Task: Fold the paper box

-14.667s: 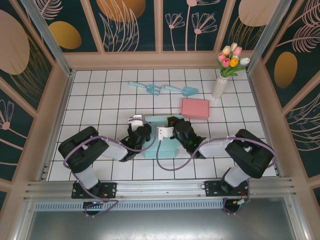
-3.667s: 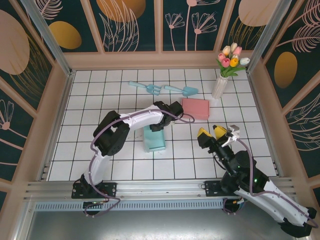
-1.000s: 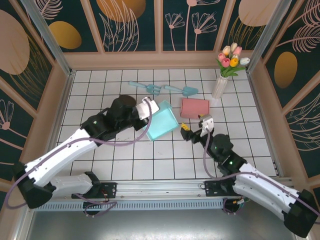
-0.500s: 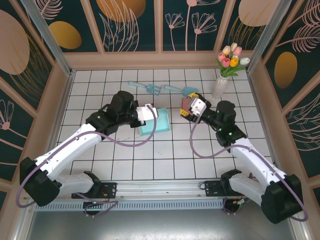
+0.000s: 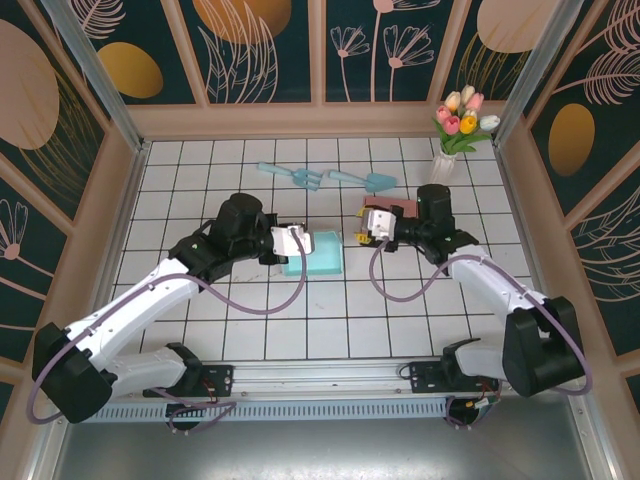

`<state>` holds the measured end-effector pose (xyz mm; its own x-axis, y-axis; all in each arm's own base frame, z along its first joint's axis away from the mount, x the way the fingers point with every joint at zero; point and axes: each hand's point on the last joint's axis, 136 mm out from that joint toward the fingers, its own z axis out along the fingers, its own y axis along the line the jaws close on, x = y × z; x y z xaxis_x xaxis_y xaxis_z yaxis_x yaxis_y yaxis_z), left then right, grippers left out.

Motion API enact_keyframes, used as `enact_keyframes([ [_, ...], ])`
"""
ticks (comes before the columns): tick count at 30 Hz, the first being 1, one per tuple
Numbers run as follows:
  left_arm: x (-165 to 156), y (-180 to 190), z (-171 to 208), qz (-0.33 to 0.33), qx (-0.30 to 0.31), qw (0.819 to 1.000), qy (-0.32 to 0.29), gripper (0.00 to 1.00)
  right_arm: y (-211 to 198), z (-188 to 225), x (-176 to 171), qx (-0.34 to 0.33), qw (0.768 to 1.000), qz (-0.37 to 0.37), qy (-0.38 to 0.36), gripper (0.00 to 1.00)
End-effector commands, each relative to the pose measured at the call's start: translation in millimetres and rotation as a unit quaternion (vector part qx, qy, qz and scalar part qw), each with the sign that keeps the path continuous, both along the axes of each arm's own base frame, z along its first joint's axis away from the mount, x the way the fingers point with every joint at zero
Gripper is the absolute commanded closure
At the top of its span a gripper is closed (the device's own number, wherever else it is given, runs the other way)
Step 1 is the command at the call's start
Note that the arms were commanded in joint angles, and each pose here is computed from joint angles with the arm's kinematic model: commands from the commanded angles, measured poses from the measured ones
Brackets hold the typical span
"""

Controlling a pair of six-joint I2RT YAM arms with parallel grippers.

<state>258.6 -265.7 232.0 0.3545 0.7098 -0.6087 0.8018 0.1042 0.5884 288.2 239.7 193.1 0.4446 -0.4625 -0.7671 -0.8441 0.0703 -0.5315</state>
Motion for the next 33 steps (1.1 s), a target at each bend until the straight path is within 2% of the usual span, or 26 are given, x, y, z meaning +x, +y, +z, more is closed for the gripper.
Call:
enact_keyframes([
  [1,-3.1,-7.0,8.9,-0.027,-0.018,0.999,-0.021,1.0,16.2,13.0,-8.0,0.012,0.998,0.058,-0.024,0.57],
  [15,-0.1,-7.4,0.5,-0.025,-0.009,0.999,-0.018,1.0,44.2,5.4,-24.7,0.003,0.992,0.126,0.003,0.58],
  [29,12.3,0.1,-10.6,0.006,0.013,0.999,-0.033,1.0,51.3,-4.0,-45.3,-0.013,0.984,0.169,0.056,0.56],
  [33,7.7,-4.0,-5.6,-0.007,0.002,1.0,-0.027,1.0,57.8,-3.1,-46.4,-0.01,0.984,0.171,0.053,0.58],
])
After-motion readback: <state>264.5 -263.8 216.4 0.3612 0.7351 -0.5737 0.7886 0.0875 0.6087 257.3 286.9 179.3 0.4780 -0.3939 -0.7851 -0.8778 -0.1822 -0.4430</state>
